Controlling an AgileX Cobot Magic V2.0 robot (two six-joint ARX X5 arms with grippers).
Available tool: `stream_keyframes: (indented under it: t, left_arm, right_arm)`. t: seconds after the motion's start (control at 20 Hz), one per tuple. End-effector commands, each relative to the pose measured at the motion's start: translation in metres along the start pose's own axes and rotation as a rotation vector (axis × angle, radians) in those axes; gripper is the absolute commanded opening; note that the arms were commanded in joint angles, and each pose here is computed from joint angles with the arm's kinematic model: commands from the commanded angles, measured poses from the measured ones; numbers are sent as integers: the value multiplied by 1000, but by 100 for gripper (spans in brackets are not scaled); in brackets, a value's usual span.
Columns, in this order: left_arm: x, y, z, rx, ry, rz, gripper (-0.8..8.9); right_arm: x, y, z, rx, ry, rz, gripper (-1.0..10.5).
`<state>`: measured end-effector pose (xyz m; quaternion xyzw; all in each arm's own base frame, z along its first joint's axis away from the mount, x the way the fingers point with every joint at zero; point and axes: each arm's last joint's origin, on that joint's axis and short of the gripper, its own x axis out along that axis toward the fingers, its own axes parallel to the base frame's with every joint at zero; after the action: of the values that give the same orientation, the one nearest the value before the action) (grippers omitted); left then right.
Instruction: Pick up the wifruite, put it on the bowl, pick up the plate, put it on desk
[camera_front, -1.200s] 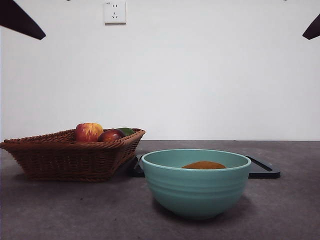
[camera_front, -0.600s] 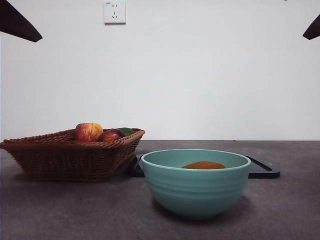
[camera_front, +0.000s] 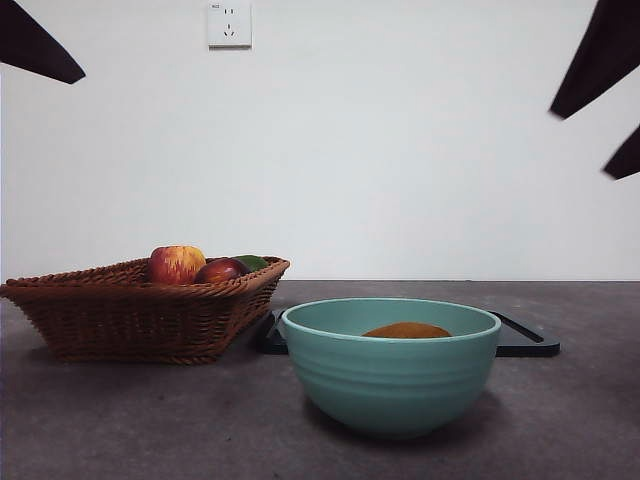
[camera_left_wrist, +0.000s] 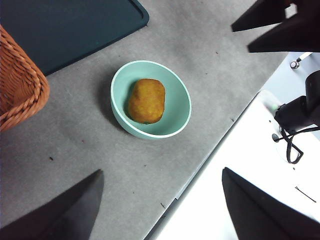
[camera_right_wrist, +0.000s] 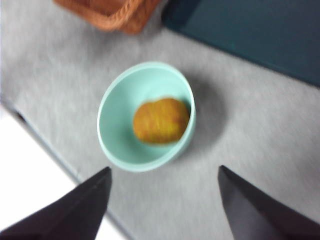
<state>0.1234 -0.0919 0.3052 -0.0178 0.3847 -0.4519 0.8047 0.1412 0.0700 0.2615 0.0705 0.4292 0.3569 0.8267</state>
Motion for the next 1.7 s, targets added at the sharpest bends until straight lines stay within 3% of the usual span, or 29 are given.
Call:
stream_keyframes:
  t: [0.05, 0.65, 0.8, 1.1, 1.3, 1.7]
  left_arm:
    - [0, -1, 2, 18, -7, -10, 375]
    - [0, -1, 2, 17, -6, -10, 375]
    - [0, -1, 2, 17, -5, -10, 375]
    - [0, -1, 2, 17, -6, -10, 375]
    - [0, -1, 2, 17, -6, -10, 375]
    - [0, -1, 2, 25, -6, -10, 375]
  right_arm:
    - [15, -3, -2, 64, -9, -24, 313]
    - [94, -3, 3, 16, 78, -145, 259]
    - [105, -5, 4, 8, 76, -176, 176]
    - [121, -11, 3, 21, 101, -183, 154]
    - [123, -10, 5, 14, 76, -170, 16]
    - [123, -8, 9, 9, 61, -135, 12]
